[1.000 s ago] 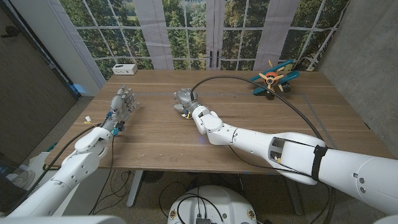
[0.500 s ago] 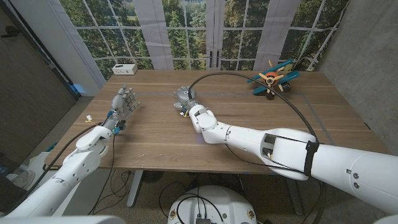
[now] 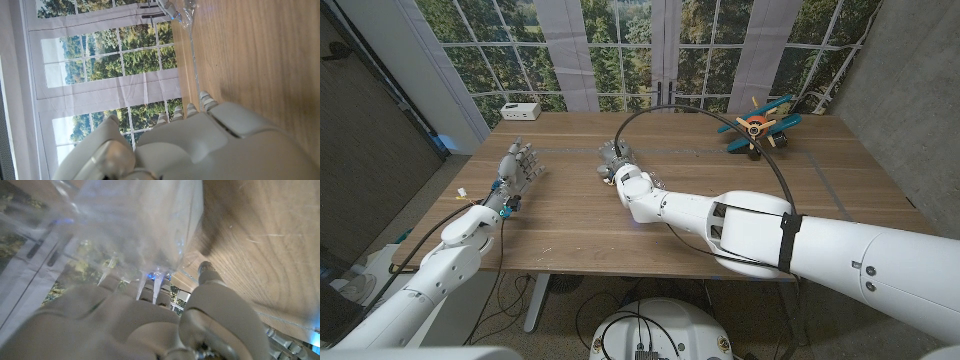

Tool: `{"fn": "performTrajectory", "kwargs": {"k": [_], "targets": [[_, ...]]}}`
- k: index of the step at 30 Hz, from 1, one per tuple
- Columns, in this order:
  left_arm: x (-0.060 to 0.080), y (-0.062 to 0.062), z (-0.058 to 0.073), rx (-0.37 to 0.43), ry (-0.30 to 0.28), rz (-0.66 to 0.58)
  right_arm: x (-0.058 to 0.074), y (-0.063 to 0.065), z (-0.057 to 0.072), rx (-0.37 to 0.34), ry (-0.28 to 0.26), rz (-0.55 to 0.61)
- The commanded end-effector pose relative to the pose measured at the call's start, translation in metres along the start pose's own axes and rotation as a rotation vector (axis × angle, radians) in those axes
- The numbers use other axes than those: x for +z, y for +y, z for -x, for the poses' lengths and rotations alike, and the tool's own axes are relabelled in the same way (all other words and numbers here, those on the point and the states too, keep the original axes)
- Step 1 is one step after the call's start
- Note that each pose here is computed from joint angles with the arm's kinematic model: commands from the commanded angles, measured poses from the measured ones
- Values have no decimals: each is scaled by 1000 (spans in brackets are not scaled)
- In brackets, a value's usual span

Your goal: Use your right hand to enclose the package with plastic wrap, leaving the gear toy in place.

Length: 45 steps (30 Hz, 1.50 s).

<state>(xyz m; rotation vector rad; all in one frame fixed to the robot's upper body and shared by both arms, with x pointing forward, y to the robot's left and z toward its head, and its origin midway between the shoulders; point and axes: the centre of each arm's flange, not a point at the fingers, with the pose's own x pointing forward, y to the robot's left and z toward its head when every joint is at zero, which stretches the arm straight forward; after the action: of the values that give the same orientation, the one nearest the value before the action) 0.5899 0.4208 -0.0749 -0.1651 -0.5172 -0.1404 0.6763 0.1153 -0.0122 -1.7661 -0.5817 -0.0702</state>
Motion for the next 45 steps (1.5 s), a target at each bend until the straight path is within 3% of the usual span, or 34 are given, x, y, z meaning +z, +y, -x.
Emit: {"fn": "performTrajectory", "kwargs": {"k": [1, 8, 12, 15, 24, 32, 39, 45], "targets": [[-1, -2, -1, -11, 0, 1, -9, -5, 1, -33, 90, -27], [-1, -3, 0, -8, -2, 0, -10, -6, -2, -22, 77, -30], [-1, -4, 1, -8, -1, 4, -5, -4, -5, 3, 14, -40], [-2, -4, 1, -9, 0, 3, 1, -4, -8, 62, -42, -67], [-1, -4, 5, -1, -1, 2, 8, -10, -11, 108, -92, -79], [-1, -3, 5, -2, -3, 4, 9, -7, -3, -29, -70, -32], [-1, -5, 2, -11, -2, 3, 7, -2, 2, -95, -63, -18], [-1, -5, 2, -13, 0, 1, 1, 0, 7, -185, -48, -114]]}}
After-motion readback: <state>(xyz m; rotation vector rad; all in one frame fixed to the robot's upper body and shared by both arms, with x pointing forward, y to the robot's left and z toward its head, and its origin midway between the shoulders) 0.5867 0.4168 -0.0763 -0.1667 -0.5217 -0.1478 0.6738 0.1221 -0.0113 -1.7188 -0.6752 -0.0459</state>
